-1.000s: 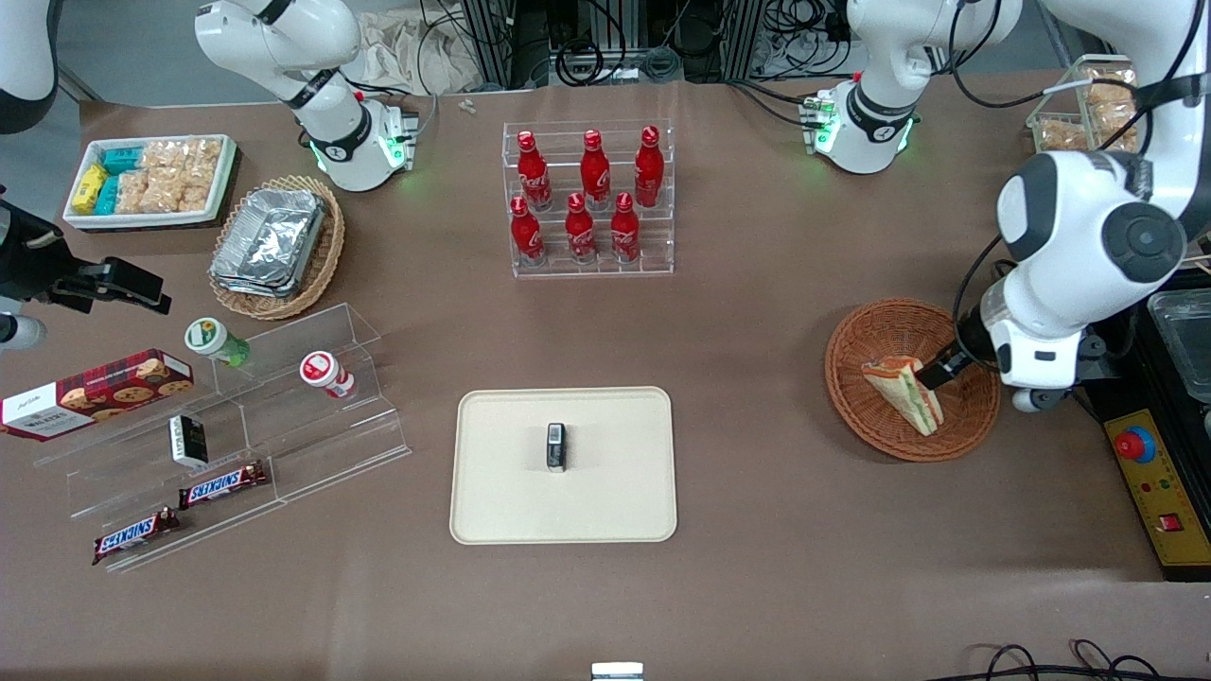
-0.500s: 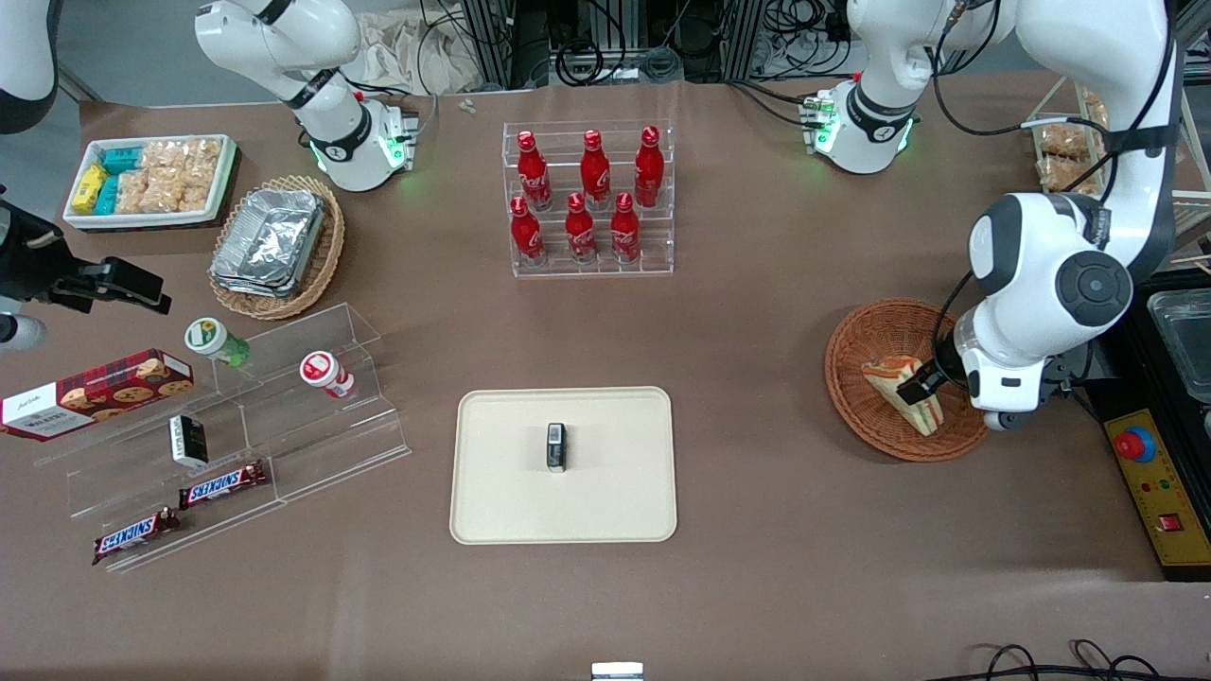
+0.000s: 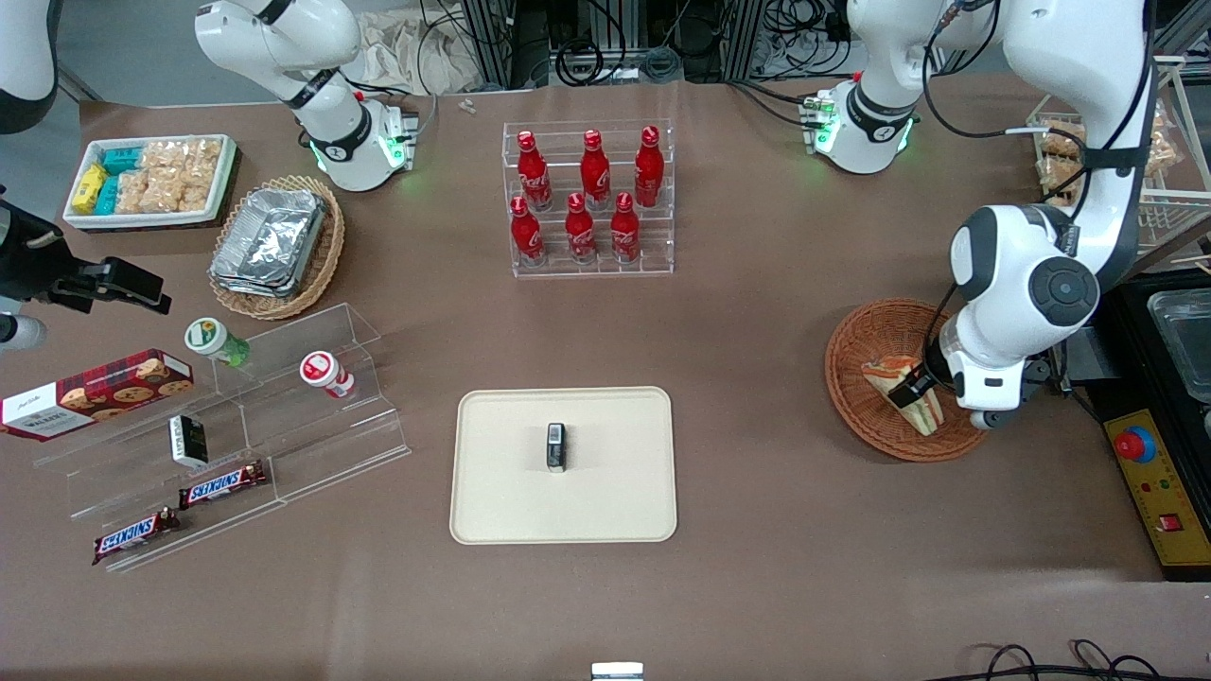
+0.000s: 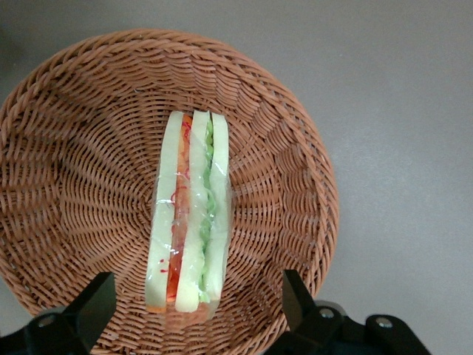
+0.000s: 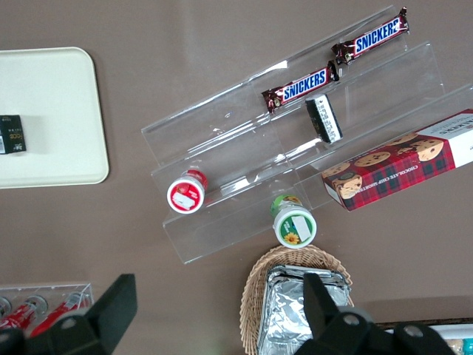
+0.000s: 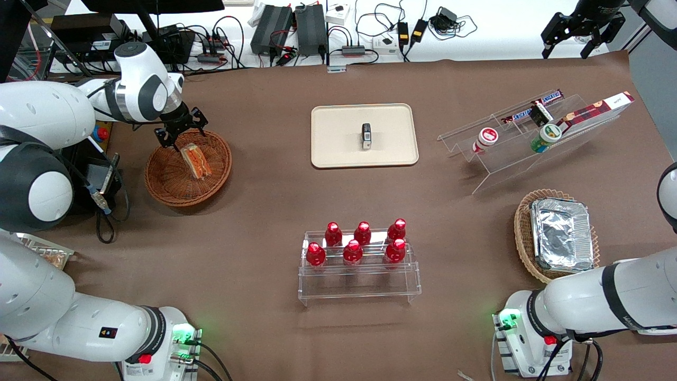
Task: Place sandwich from basket to tray
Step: 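Lower the open left gripper around the wrapped sandwich and close it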
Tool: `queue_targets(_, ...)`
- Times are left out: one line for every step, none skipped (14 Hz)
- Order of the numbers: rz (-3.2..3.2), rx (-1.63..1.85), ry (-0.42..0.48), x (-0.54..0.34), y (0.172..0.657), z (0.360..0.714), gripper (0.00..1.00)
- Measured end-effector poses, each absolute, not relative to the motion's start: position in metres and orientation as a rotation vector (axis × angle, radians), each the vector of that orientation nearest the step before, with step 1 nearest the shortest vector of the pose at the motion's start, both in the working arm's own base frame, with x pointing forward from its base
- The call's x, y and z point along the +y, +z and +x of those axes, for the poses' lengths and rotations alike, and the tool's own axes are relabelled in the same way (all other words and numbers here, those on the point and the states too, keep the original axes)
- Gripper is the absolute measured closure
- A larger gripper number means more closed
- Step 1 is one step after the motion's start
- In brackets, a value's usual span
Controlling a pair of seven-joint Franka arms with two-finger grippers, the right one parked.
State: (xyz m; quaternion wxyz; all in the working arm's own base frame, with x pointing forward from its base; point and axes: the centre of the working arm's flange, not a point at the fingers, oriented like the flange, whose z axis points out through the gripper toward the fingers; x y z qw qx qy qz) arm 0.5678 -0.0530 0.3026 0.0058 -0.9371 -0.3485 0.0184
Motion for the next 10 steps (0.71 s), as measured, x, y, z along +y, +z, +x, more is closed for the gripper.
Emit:
queue_targets(-2.932,-1.092,0.061,-0.053,0.301,0.568,0.00)
queue_targets(-2.930,-1.092,0.064,-0.053,0.300,0.567,0.00)
queue_targets(-2.928,-1.093,0.069,-0.052,0.298,0.567,0.00)
queue_targets(-2.927,-1.093,0.071,-0.052,0.296,0.567,0.00)
queue_targets(-2.927,-1.094,0.067,-0.052,0.294,0.566,0.00)
queue_targets(-2.929,-1.098,0.056,-0.051,0.291,0.565,0.00)
queue_targets(-2.930,-1.102,0.044,-0.050,0.286,0.563,0.00)
queue_targets(-2.930,-1.104,0.037,-0.049,0.281,0.561,0.00)
queue_targets(-2.929,-1.106,0.035,-0.048,0.276,0.559,0.00)
queue_targets(-2.928,-1.107,0.036,-0.047,0.272,0.557,0.00)
